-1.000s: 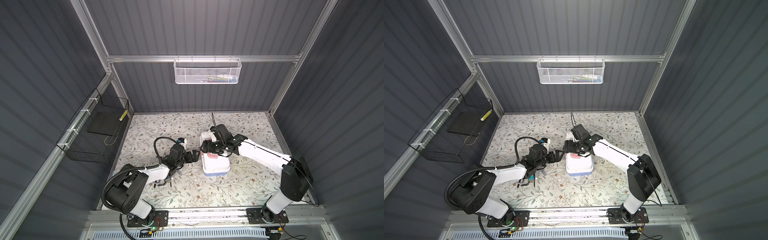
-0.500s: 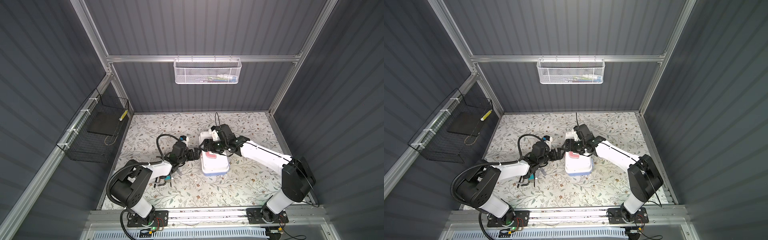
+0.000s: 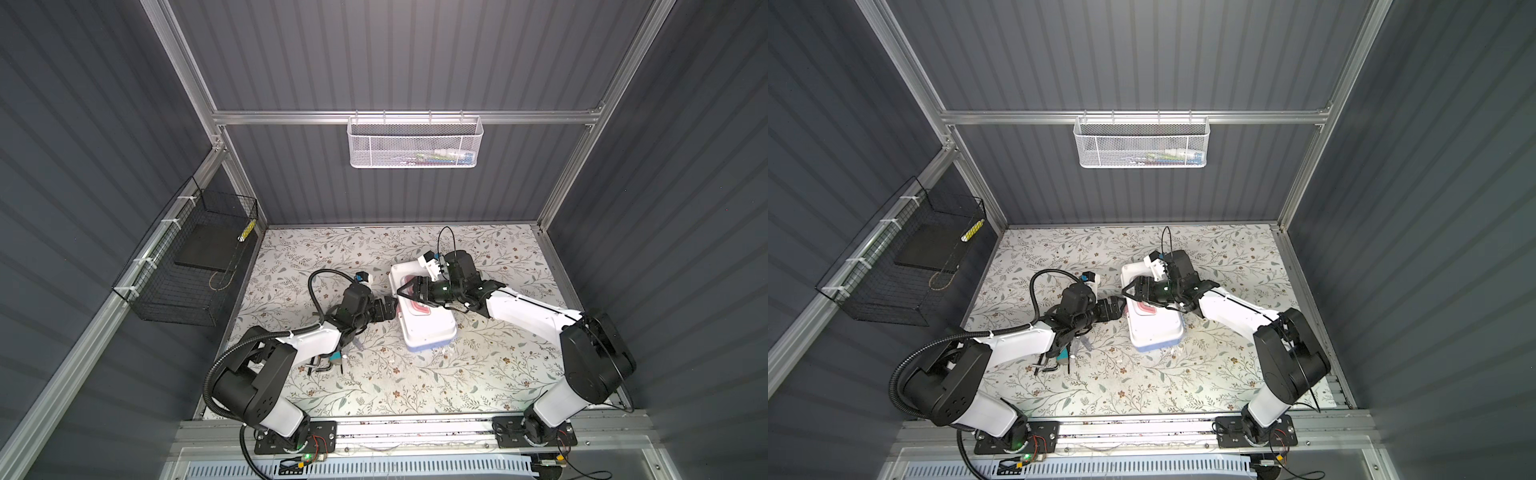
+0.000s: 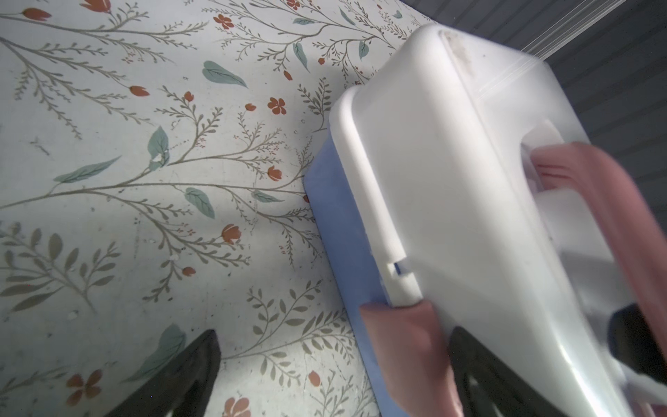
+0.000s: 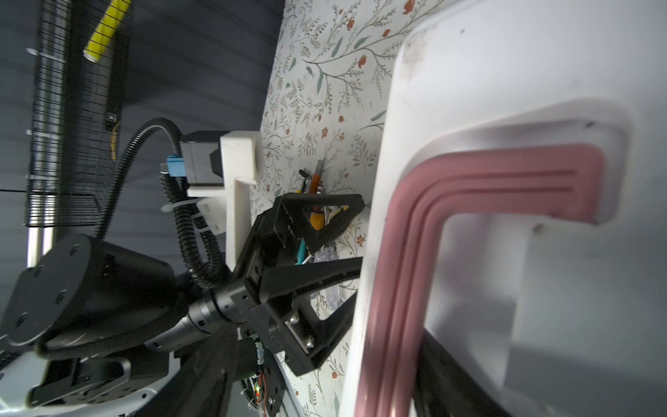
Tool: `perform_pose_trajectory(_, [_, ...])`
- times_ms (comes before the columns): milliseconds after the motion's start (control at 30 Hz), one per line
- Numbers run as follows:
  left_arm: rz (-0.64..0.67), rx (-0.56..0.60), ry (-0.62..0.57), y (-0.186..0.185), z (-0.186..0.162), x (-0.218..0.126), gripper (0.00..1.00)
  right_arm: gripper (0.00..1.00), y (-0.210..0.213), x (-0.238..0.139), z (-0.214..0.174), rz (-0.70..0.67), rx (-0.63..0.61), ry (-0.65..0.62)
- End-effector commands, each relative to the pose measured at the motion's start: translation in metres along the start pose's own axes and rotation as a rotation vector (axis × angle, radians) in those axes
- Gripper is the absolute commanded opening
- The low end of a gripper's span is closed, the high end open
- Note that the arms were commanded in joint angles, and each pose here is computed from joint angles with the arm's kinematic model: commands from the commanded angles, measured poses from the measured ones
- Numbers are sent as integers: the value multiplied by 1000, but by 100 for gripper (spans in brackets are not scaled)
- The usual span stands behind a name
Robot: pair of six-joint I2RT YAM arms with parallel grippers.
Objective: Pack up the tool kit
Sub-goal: 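Close the right gripper on the pink handle of the tool box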
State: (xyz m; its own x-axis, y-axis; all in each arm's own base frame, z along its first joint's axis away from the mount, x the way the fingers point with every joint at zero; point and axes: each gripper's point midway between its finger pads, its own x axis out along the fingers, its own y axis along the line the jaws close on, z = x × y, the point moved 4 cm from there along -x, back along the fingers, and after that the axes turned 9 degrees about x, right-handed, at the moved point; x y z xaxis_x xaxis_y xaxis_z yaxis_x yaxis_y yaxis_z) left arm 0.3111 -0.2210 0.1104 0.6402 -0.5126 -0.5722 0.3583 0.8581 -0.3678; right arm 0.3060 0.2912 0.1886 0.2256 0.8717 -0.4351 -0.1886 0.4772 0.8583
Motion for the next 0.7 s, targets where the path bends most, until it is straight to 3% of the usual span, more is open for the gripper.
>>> perform_pose_trajectory(0, [-80,51,10,-21,-2,-6,100,74,34,-6,-27,244,-68,143])
perform_pose_trajectory(167, [-42,49,9,-16,-2,-9,99,73,30,-25,-19,327,-70,102])
perform_pose_trajectory(667, [28,68,25,-7,-5,-19,100,69,9,-62,-8,350,-61,2])
